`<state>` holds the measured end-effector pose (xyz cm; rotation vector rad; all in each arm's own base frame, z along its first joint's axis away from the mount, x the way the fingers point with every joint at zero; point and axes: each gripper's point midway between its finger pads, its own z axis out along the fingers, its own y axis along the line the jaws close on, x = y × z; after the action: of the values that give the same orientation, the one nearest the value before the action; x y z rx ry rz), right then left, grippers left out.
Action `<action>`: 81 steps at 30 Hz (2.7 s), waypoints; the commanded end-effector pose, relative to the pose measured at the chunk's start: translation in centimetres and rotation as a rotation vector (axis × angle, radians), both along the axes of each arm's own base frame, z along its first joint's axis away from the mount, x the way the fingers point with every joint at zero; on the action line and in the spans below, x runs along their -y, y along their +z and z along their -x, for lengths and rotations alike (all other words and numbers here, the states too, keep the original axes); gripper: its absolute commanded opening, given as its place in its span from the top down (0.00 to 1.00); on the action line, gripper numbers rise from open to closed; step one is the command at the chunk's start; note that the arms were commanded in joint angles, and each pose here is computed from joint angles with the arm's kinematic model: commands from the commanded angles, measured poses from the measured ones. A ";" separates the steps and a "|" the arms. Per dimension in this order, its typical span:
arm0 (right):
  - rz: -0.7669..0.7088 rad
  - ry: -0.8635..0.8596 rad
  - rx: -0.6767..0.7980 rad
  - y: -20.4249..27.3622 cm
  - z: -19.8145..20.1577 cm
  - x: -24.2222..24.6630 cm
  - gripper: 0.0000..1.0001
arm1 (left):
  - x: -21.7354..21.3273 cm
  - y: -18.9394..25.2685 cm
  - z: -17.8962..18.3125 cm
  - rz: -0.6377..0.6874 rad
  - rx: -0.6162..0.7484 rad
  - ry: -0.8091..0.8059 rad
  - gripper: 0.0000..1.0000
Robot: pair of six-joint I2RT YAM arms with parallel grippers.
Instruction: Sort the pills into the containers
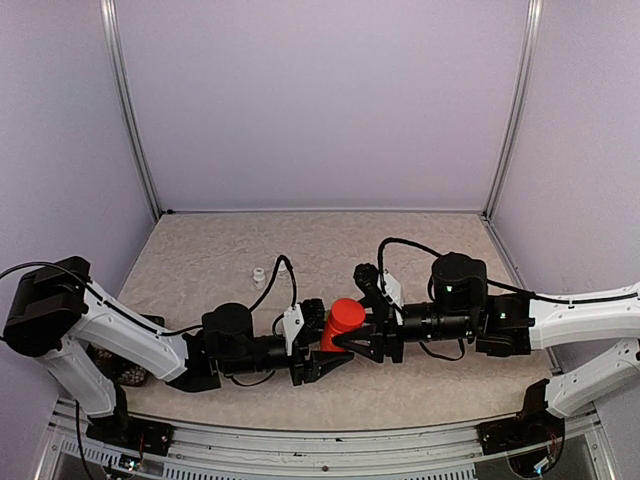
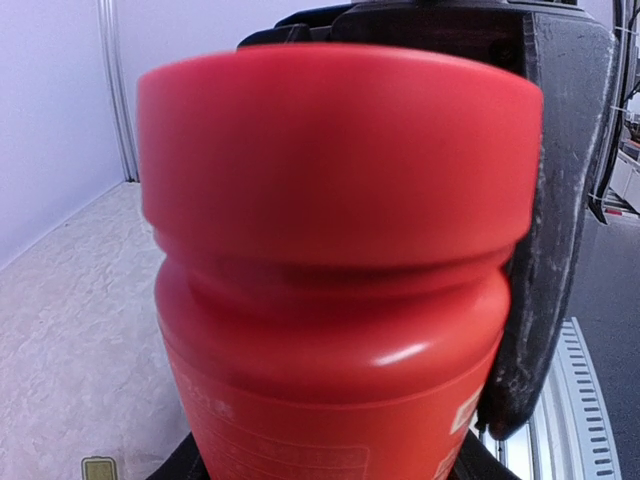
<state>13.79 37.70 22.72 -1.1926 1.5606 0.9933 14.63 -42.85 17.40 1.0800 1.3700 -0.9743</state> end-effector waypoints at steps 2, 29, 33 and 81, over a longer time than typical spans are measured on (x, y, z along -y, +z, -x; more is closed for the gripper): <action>-0.034 0.014 0.023 1.2 0.5 -0.1 0.54 | 0.5 0.9 0.1 0.033 -0.009 -0.021 0.60; 0.119 0.244 0.088 3.2 4.0 1.1 0.09 | -0.7 1.2 3.5 -0.051 -0.002 -0.189 0.63; 0.179 0.358 0.063 3.0 5.9 1.5 0.09 | -1.0 0.6 4.8 -0.096 -0.003 -0.256 0.63; 0.229 0.297 0.072 1.5 5.0 1.0 0.46 | -1.4 0.9 3.3 -0.119 -0.067 -0.196 0.63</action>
<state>9.08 36.51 24.71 -1.6660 1.4491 0.9294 9.52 -41.55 16.33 1.4097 1.4157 -1.1696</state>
